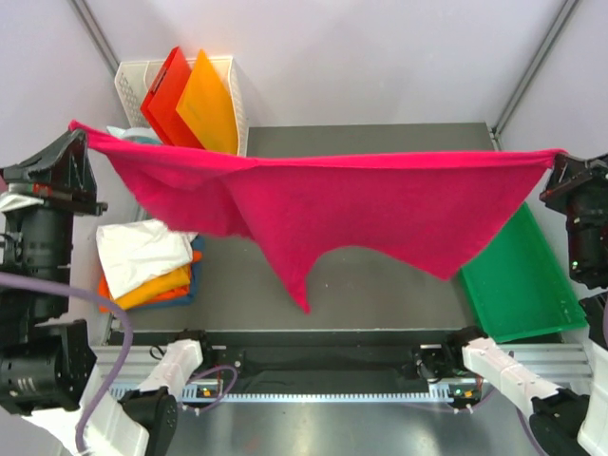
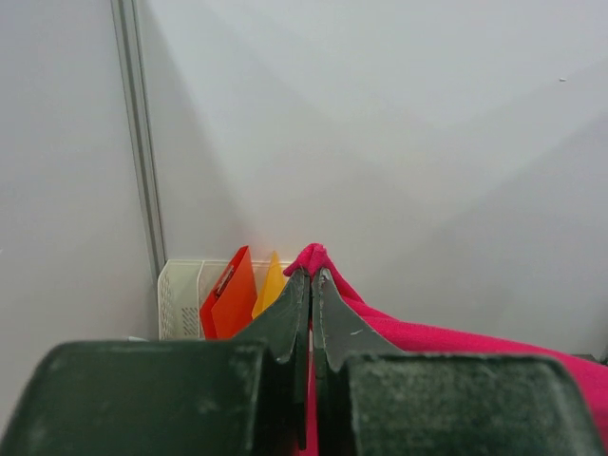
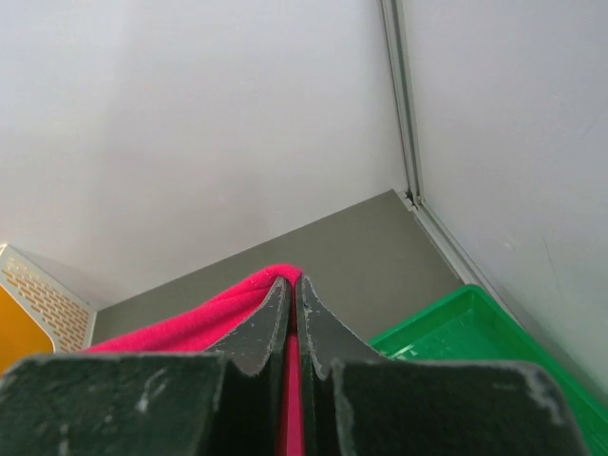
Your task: Fold and stack the t-shirts
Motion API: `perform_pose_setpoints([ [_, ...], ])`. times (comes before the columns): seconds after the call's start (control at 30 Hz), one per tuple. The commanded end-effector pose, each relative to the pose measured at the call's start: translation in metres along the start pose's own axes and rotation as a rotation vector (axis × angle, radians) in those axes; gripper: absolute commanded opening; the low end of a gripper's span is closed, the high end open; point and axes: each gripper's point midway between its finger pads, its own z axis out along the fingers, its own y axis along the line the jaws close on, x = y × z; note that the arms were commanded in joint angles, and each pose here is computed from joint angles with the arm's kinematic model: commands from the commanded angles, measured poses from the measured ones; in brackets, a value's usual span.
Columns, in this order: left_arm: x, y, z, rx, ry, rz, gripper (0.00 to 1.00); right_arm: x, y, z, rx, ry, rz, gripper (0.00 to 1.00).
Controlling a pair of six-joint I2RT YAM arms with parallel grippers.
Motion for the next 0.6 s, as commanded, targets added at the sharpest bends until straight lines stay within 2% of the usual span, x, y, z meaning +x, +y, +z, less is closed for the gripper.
perform_pose_setpoints([
  [0.0, -0.016, 0.009, -0.011, -0.067, -0.042, 0.017, 0.0, -0.033, -0.017, -0.016, 0.055, -0.068, -0.001, 0.0],
  [0.13, -0.015, 0.011, -0.009, -0.073, -0.037, 0.015, 0.0, -0.046, -0.017, -0.016, 0.063, -0.096, 0.004, 0.0],
  [0.23, 0.005, 0.011, 0.008, -0.059, 0.013, 0.0, 0.0, -0.034, -0.008, -0.002, 0.06, -0.055, -0.017, 0.0],
  [0.33, 0.045, 0.018, 0.036, -0.059, 0.113, -0.018, 0.0, -0.006, 0.002, 0.018, 0.072, 0.007, -0.02, 0.0],
  [0.37, 0.066, 0.02, 0.046, -0.053, 0.159, -0.021, 0.0, 0.017, 0.006, 0.03, 0.082, 0.05, -0.035, 0.0],
  [0.43, 0.093, 0.025, 0.064, -0.052, 0.213, -0.018, 0.0, 0.035, 0.015, 0.044, 0.067, 0.063, -0.025, 0.0],
  [0.47, 0.117, 0.029, 0.072, -0.058, 0.26, -0.019, 0.0, 0.062, 0.018, 0.055, 0.076, 0.111, -0.047, 0.0],
  [0.57, 0.16, 0.038, 0.095, -0.057, 0.323, 0.001, 0.0, 0.106, 0.028, 0.08, 0.078, 0.179, -0.07, 0.0],
])
